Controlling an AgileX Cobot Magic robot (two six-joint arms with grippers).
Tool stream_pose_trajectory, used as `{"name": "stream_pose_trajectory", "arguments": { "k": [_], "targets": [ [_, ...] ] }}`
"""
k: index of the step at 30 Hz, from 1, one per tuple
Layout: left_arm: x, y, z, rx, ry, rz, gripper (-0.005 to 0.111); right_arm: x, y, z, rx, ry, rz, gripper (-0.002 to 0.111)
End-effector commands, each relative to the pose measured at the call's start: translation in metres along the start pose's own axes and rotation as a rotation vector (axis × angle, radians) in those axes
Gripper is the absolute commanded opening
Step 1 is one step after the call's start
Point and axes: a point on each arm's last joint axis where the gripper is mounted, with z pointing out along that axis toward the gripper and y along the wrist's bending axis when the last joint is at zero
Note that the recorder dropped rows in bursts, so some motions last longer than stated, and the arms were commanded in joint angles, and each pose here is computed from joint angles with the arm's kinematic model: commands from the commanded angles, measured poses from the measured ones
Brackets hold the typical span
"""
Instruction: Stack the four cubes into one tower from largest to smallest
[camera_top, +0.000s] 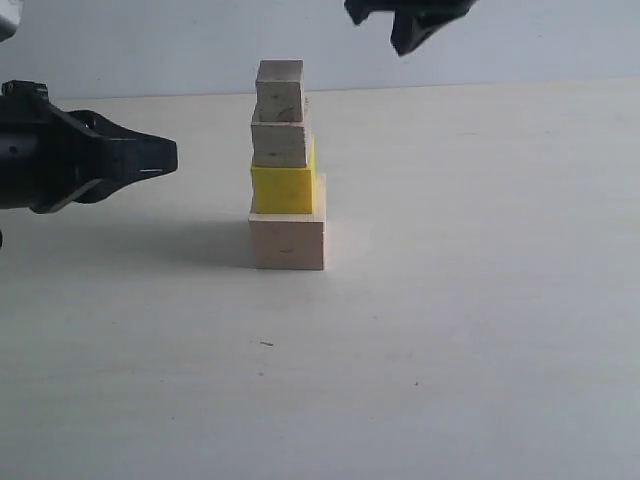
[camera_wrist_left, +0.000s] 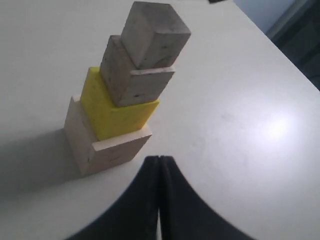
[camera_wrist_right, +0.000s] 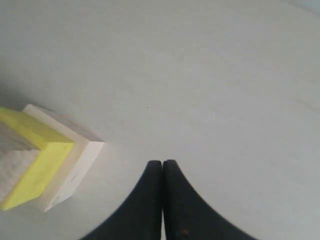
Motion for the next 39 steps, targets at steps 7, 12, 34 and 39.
{"name": "stream_pose_trajectory", "arguments": {
  "k": [7, 12, 34, 39],
  "targets": [
    [0.032, 0.016, 0.003, -0.083, 0.069, -0.057, 0.0, 0.019, -0.04, 0.076, -0.073, 0.2, 0.246, 0.0],
    [0.032, 0.016, 0.003, -0.081, 0.07, -0.057, 0.0, 0.029, -0.077, 0.099, -0.257, 0.198, 0.478, 0.0],
    [0.033, 0.013, 0.003, -0.055, 0.081, -0.058, 0.0, 0.045, -0.061, 0.16, -0.55, 0.302, 0.581, 0.0],
    [0.033, 0.013, 0.003, -0.057, 0.081, -0.058, 0.0, 0.041, -0.048, 0.16, -0.59, 0.29, 0.565, 0.0]
  ]
}}
